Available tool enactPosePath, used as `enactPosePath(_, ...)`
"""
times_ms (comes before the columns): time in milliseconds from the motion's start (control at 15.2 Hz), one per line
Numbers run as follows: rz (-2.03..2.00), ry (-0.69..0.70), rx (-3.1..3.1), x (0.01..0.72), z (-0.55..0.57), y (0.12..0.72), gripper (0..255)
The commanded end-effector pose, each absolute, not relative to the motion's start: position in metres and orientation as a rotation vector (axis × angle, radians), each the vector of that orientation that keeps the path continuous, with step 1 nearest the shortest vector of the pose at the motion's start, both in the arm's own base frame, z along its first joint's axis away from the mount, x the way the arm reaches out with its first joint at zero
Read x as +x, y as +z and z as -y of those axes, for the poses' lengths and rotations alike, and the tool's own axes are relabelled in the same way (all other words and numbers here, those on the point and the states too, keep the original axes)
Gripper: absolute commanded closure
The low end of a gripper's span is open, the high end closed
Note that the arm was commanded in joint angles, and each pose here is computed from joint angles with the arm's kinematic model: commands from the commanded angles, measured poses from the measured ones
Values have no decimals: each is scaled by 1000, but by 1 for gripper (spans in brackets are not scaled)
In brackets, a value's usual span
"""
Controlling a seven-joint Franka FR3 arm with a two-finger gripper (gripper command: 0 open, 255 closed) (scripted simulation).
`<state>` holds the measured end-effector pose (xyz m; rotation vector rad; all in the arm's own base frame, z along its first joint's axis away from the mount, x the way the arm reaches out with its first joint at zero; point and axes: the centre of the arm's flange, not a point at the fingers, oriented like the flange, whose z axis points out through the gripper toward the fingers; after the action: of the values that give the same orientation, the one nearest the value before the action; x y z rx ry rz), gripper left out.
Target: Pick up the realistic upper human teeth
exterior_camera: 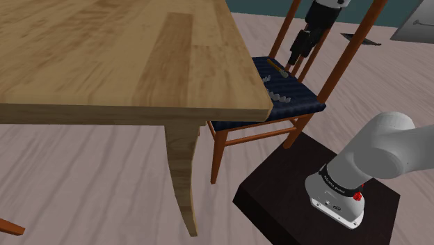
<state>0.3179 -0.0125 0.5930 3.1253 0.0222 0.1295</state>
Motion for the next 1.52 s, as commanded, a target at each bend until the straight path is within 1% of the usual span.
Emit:
enactPosePath(0,-22,129,3125,318,12,593,0)
enactPosePath(528,-181,51,3095,330,-82,540,0)
enactPosePath(1056,-184,49,3094,330,-84,499,0)
enactPosePath(1188,-184,49,3094,330,-84,499,0)
enactPosePath(1254,-184,49,3094,330,-84,499,255)
enactPosePath(1452,-184,49,3094,330,-84,499,255)
